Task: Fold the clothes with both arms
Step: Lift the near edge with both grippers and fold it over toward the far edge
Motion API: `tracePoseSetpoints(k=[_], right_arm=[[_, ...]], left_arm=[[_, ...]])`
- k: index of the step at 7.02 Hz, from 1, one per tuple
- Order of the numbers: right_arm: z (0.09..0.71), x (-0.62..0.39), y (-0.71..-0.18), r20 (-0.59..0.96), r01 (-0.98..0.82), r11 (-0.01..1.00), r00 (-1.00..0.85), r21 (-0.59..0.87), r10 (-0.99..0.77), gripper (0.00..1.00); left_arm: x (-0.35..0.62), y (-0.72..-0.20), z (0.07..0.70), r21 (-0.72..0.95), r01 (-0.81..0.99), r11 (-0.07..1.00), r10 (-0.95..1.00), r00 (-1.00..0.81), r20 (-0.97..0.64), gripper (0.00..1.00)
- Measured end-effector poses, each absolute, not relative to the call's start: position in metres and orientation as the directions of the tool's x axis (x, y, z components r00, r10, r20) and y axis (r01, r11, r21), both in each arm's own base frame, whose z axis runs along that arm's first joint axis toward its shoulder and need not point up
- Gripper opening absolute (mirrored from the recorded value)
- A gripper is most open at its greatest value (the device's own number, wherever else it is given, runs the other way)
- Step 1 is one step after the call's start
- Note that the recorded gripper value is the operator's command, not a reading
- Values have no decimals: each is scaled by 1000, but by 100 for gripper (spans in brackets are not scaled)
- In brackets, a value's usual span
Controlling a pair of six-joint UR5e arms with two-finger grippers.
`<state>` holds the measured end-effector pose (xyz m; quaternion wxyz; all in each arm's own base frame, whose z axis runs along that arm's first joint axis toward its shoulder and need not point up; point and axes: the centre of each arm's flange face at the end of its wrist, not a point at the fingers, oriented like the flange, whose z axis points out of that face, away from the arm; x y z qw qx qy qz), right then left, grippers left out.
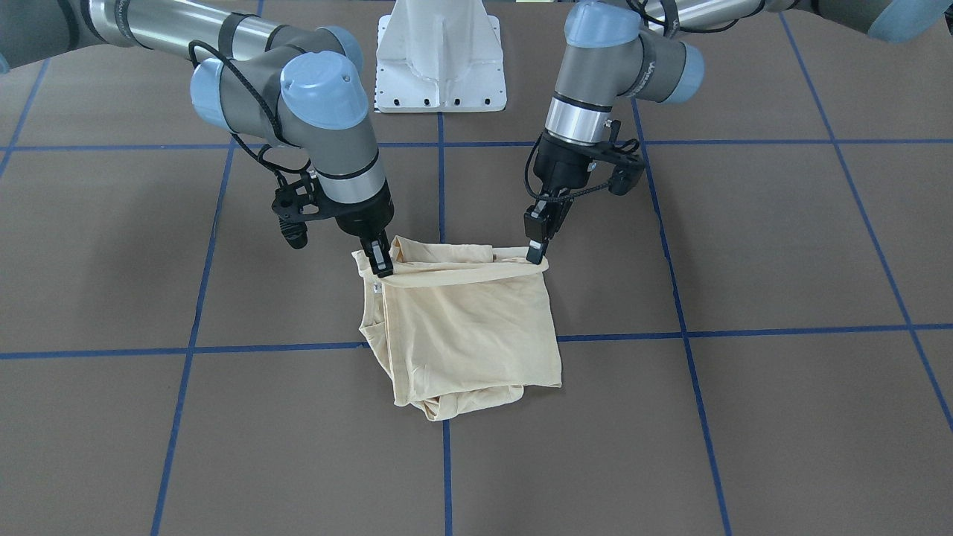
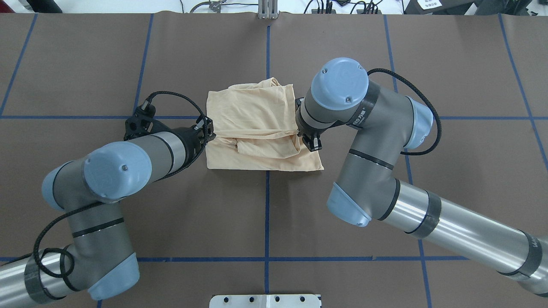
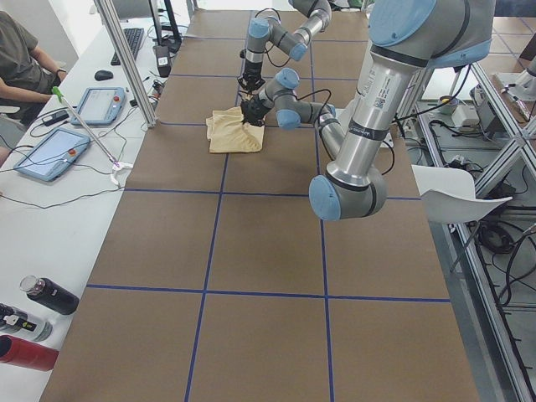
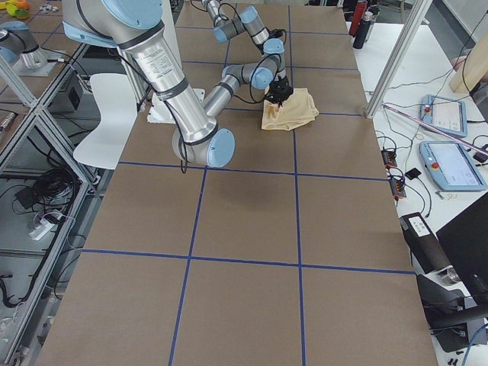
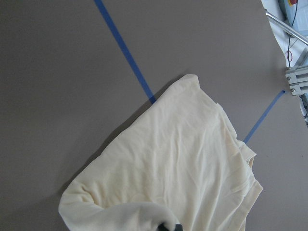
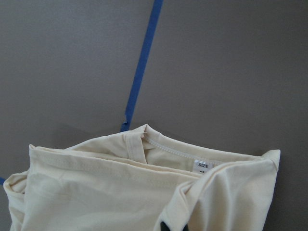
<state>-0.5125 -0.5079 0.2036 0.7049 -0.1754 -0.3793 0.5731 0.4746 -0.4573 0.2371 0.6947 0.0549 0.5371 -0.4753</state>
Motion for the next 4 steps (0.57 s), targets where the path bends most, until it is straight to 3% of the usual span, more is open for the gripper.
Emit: tracePoseSetpoints(k=[4], right_arm=[[205, -515, -585, 349, -645, 302, 58, -702, 935, 0]], left_arm=[[484, -525, 260, -284, 764, 579, -540, 98, -836, 0]])
